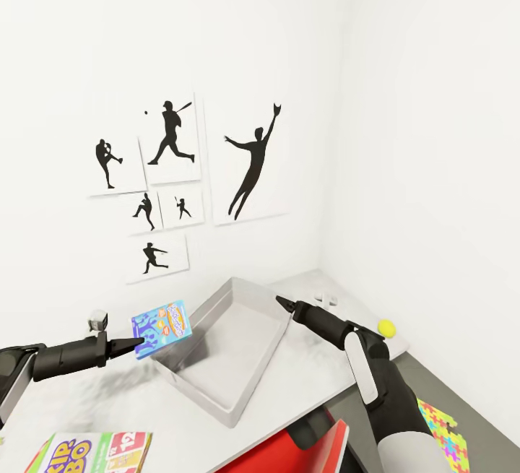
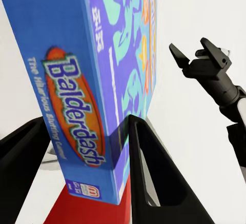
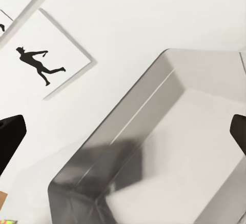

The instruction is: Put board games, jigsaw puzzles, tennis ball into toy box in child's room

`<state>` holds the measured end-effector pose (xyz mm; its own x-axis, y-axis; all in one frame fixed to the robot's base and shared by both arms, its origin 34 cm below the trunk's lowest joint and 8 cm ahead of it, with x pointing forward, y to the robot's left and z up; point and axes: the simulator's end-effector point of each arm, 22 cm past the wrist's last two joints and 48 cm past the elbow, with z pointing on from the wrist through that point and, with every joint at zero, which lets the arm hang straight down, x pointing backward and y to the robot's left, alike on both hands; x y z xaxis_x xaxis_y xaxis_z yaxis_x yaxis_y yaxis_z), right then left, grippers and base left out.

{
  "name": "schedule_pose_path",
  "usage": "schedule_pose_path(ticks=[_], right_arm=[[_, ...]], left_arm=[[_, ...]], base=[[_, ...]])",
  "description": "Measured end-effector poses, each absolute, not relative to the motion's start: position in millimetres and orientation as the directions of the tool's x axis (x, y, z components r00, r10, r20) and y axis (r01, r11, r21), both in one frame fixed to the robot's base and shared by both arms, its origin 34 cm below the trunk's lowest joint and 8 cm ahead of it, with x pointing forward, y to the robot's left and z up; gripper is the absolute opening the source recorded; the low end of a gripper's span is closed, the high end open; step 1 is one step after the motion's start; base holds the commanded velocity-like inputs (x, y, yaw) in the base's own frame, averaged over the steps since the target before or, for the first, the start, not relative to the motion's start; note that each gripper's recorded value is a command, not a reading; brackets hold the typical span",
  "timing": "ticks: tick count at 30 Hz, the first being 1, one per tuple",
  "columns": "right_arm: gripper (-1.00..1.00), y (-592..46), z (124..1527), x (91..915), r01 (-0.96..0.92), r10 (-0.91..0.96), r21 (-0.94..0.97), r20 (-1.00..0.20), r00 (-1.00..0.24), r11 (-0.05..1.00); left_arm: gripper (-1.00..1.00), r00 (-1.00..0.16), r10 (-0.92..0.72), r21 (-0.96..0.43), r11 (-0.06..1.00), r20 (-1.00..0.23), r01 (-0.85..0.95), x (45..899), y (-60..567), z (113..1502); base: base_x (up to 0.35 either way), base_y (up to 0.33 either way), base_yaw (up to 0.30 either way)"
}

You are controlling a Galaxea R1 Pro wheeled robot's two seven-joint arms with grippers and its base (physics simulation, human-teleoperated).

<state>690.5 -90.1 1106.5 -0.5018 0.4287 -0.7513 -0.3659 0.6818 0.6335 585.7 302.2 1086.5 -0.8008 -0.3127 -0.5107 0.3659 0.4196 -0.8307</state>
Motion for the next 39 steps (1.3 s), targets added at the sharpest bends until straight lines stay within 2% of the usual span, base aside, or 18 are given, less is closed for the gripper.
schedule_pose_path(ticks=[9,39], right_arm=[[1.0,-90.5,1106.6,690.6,-0.365,0.429,0.633,-0.752,-0.501,0.682],[1.0,-91.6,1105.2,690.8,-0.361,0.43,0.634,-0.75,-0.503,0.684]], left_arm=[[-1.0,-0.8,-0.312,-0.83,0.419,-0.512,0.367,585.6,301.9,1086.6],[-1.0,-0.8,-0.312,-0.83,0.419,-0.512,0.367,585.6,301.8,1086.6]], base=[[0.105,-0.04,0.0],[0.003,-0.001,0.0]])
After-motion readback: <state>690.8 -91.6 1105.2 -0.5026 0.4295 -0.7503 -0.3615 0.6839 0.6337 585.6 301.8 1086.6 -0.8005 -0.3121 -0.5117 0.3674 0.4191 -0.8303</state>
